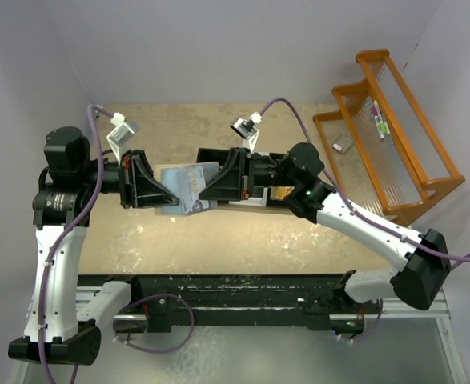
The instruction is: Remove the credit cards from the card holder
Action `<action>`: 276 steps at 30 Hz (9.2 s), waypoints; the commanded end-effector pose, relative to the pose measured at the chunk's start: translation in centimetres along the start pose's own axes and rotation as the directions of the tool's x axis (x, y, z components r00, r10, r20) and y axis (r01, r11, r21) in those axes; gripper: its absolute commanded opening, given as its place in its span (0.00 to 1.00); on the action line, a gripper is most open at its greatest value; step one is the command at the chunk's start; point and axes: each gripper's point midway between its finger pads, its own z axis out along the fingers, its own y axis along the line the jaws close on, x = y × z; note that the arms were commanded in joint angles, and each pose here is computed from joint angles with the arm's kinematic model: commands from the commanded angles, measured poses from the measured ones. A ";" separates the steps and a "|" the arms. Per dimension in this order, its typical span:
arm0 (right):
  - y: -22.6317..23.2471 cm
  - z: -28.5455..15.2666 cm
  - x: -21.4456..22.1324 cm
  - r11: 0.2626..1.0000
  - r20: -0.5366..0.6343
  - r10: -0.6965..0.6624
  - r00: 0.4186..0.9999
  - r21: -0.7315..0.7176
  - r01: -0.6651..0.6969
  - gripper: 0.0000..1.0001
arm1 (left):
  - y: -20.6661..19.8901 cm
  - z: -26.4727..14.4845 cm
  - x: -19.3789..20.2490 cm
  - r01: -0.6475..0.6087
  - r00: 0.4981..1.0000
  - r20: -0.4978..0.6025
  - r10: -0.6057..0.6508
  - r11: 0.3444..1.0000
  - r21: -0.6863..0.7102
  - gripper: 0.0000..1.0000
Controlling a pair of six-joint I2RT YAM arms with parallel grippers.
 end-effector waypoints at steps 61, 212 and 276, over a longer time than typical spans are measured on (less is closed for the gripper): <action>-39.4 -8.3 -0.8 0.319 0.106 0.126 0.986 0.937 -0.142 0.16 | -0.1 -1.7 -2.5 -0.340 0.937 -0.048 0.346 0.871 -0.355 0.00; 0.5 -1.3 0.0 0.981 0.320 -0.192 0.928 0.042 0.189 0.79 | -1.5 0.1 -5.2 -0.082 0.976 0.185 0.111 0.984 -0.156 0.00; -5.4 1.3 2.4 0.849 -0.572 -0.335 0.749 0.162 0.503 0.00 | 7.8 -0.7 3.7 -0.205 0.970 -0.160 0.181 0.967 -0.150 0.44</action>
